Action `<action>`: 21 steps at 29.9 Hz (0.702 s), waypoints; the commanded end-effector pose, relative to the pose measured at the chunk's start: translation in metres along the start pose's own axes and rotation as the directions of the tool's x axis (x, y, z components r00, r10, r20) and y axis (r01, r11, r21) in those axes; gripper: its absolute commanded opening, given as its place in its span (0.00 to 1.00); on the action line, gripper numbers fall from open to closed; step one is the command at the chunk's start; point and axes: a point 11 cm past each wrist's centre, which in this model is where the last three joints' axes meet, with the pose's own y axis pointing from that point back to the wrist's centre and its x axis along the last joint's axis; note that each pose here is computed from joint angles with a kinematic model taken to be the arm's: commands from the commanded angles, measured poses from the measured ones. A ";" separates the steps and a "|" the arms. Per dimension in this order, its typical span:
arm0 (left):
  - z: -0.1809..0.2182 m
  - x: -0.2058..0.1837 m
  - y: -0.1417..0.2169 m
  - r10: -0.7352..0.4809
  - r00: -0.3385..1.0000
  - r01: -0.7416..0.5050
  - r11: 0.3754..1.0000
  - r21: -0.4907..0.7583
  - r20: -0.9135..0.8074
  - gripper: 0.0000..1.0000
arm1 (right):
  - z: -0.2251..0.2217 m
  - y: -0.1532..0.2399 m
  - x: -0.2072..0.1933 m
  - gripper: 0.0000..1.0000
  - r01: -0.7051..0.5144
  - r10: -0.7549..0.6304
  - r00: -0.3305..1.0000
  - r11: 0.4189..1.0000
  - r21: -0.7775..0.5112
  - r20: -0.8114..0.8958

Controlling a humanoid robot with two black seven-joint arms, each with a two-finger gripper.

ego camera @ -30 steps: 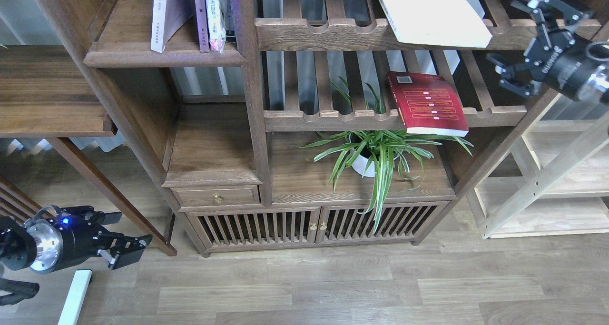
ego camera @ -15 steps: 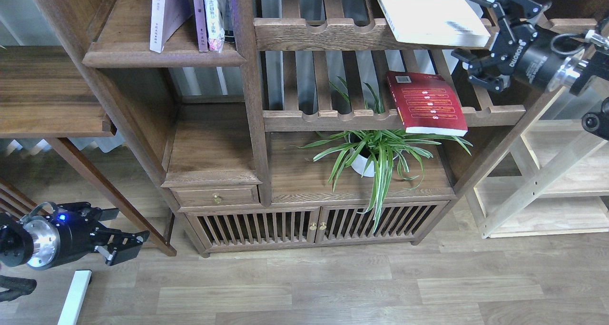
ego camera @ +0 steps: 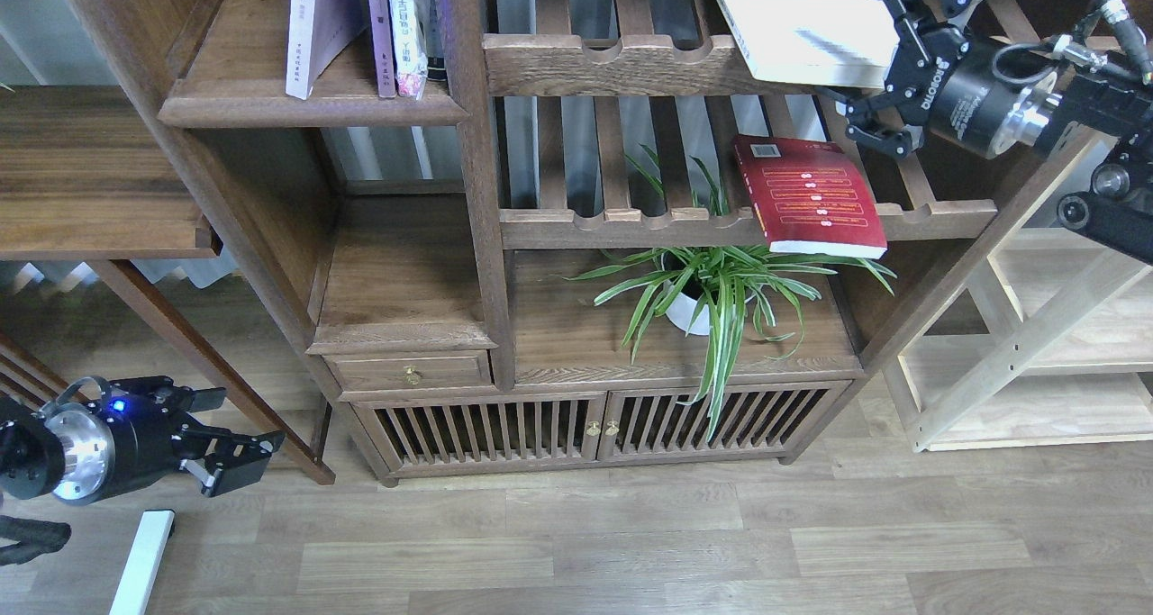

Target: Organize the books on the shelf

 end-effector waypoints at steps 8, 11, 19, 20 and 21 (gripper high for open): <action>0.000 0.001 0.000 0.002 1.000 -0.002 1.000 -0.002 0.000 0.85 | 0.009 0.007 -0.001 0.01 0.085 -0.085 0.995 0.996 -0.012 0.043; 0.000 0.001 0.000 0.002 1.000 -0.002 1.000 -0.002 0.000 0.85 | 0.016 0.014 0.006 0.00 0.091 -0.089 0.993 0.995 -0.031 0.072; -0.001 0.004 0.000 0.010 1.000 -0.010 1.000 0.001 -0.003 0.85 | 0.021 0.023 0.024 0.00 0.036 -0.033 0.991 0.999 -0.023 0.130; -0.002 0.004 0.000 0.011 1.000 -0.011 1.000 0.003 -0.004 0.85 | 0.022 0.024 0.027 0.00 0.027 -0.023 0.991 0.999 -0.028 0.133; -0.001 0.005 0.000 0.015 1.000 -0.015 1.000 0.003 -0.005 0.85 | 0.024 0.027 0.029 0.00 0.022 -0.017 0.990 0.999 -0.033 0.138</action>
